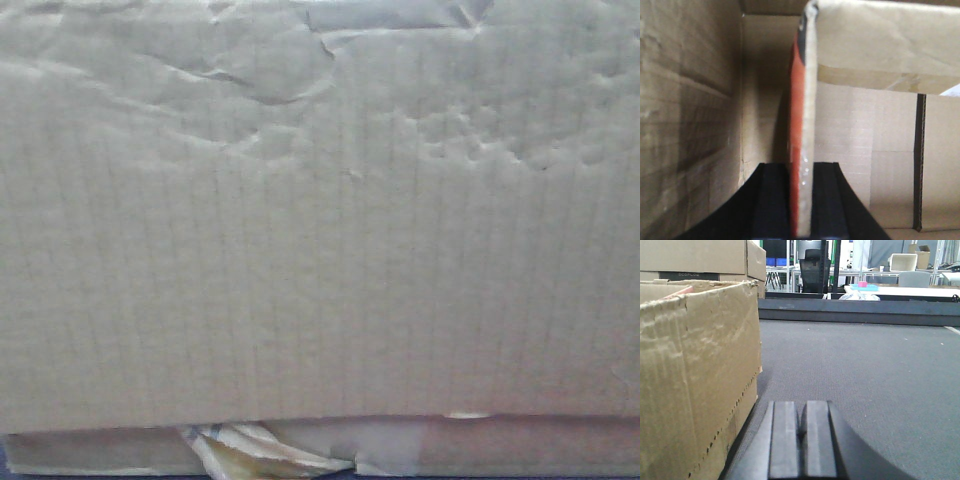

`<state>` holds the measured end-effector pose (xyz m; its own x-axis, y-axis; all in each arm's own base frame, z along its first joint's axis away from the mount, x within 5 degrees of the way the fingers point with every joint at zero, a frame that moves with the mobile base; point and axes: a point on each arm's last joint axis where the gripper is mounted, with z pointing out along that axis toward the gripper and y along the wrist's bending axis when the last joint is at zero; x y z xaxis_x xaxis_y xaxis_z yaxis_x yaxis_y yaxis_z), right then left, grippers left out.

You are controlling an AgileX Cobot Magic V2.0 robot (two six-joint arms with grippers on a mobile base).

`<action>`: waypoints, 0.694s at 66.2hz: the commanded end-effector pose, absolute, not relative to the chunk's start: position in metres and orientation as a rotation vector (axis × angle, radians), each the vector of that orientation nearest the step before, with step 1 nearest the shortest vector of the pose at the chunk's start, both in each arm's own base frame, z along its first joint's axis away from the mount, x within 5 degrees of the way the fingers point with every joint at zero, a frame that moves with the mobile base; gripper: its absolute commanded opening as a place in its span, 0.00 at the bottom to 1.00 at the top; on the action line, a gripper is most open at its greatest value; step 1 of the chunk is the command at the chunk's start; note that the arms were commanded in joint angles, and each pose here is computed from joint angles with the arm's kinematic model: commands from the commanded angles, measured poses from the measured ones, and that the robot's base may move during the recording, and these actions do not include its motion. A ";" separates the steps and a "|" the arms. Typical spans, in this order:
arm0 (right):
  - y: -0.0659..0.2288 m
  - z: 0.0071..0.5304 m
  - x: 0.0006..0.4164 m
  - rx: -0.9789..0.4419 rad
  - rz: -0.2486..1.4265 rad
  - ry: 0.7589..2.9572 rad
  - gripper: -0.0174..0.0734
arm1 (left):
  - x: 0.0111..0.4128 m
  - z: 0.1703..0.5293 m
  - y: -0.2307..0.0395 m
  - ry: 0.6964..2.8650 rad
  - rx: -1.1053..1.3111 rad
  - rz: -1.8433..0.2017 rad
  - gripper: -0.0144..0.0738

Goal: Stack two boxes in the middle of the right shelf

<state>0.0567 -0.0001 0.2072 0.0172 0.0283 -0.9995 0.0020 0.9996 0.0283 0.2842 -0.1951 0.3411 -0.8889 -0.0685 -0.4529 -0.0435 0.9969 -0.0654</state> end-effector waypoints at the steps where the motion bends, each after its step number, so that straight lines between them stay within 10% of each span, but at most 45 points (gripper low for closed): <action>1: 0.000 0.209 0.056 0.023 0.013 1.535 0.01 | 0.283 0.345 -0.198 2.650 -0.085 -0.110 0.04; 31: 0.000 0.209 0.056 0.023 0.013 1.535 0.01 | 0.282 0.343 -0.199 2.663 -0.089 -0.113 0.05; 46: 0.000 0.209 0.056 0.023 0.013 1.535 0.01 | 0.282 0.343 -0.199 2.665 -0.090 -0.117 0.40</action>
<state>0.0567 -0.0001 0.2072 0.0172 0.0283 -0.9995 0.0020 0.9996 0.0283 0.2837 -0.1964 0.3409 -0.8915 -0.0740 -0.4469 -0.0428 0.9959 -0.0795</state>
